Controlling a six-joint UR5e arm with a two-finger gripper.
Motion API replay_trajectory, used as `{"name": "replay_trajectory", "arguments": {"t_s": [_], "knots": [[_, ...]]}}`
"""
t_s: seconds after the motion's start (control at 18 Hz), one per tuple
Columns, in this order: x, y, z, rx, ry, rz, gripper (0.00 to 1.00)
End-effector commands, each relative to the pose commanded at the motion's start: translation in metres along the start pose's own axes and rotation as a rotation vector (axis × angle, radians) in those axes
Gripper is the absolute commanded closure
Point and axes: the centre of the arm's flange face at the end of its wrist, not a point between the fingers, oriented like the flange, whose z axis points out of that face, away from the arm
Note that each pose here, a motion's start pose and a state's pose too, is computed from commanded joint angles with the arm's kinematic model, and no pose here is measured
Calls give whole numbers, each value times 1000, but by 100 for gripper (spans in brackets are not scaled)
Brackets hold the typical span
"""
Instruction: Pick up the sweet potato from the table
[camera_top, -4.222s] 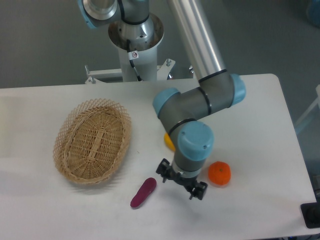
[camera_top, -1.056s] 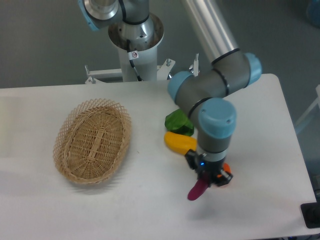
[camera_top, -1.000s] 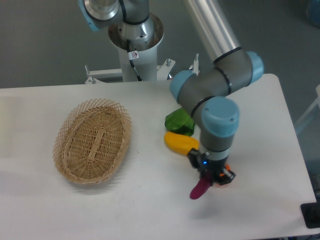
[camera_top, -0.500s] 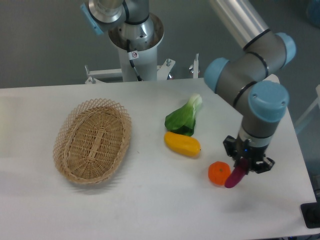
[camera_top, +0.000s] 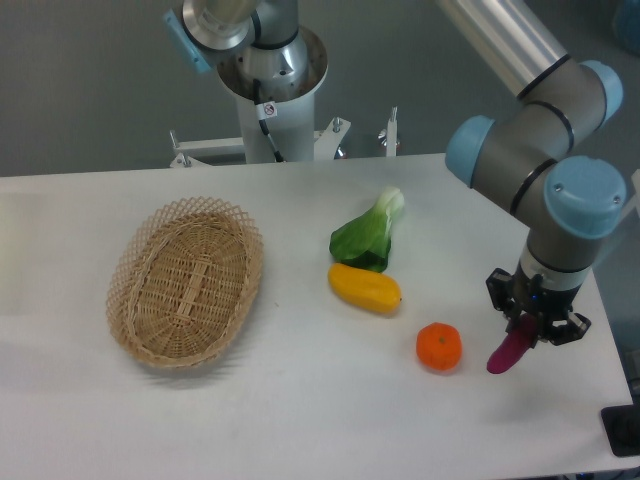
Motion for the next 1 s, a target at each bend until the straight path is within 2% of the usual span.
{"name": "replay_trajectory", "arguments": {"t_s": [1.0], "knots": [[-3, 2, 3, -3, -4, -4, 69]]}}
